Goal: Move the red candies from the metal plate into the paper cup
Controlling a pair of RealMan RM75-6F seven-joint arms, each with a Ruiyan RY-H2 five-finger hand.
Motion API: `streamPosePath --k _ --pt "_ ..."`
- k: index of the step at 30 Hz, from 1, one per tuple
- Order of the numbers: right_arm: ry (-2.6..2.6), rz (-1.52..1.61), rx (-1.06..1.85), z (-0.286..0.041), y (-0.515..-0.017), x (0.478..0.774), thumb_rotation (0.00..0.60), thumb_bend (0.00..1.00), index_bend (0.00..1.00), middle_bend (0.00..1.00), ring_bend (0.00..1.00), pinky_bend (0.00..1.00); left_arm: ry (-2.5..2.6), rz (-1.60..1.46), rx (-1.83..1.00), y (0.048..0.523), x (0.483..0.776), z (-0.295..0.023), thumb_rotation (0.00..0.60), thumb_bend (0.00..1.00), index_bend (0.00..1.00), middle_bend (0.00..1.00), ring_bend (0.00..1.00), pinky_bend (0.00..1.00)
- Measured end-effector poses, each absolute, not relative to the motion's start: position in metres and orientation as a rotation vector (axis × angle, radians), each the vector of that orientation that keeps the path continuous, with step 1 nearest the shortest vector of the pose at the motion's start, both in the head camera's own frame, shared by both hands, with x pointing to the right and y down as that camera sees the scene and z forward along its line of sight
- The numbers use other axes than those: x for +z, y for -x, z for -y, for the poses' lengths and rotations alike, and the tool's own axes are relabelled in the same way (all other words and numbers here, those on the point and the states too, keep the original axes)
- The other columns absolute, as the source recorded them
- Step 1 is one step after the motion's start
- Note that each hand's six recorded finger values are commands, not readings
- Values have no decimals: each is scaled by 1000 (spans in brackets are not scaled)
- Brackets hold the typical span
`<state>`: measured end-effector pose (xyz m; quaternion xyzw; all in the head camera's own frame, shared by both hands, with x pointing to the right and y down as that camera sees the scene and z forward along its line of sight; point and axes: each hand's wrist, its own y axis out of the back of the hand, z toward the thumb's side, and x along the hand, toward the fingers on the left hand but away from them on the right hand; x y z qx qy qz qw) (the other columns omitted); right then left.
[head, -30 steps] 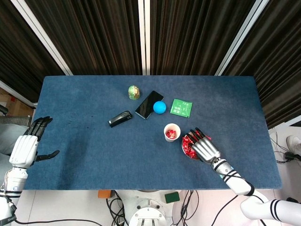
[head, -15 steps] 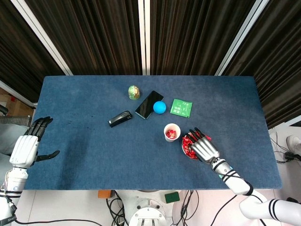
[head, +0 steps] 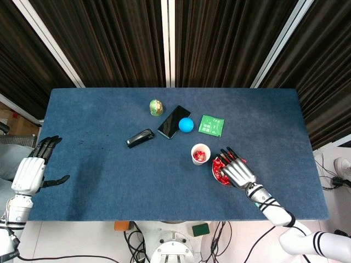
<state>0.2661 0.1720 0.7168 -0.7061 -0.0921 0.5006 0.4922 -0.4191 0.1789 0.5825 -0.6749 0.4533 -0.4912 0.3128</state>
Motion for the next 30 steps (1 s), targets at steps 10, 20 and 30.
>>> streamPosePath --k 10,20,30 --pt "1676 334 1157 -155 -266 688 600 387 646 101 0 0 1782 -1194 -1294 418 583 -179 600 85 103 65 51 223" --pt "1605 465 1034 -107 -233 650 600 375 645 100 0 0 1776 -1199 -1288 418 580 -179 600 86 103 66 51 223" --pt "1591 374 990 -93 -180 665 600 361 626 97 0 0 1768 -1212 -1286 421 578 -178 600 86 103 65 51 223"
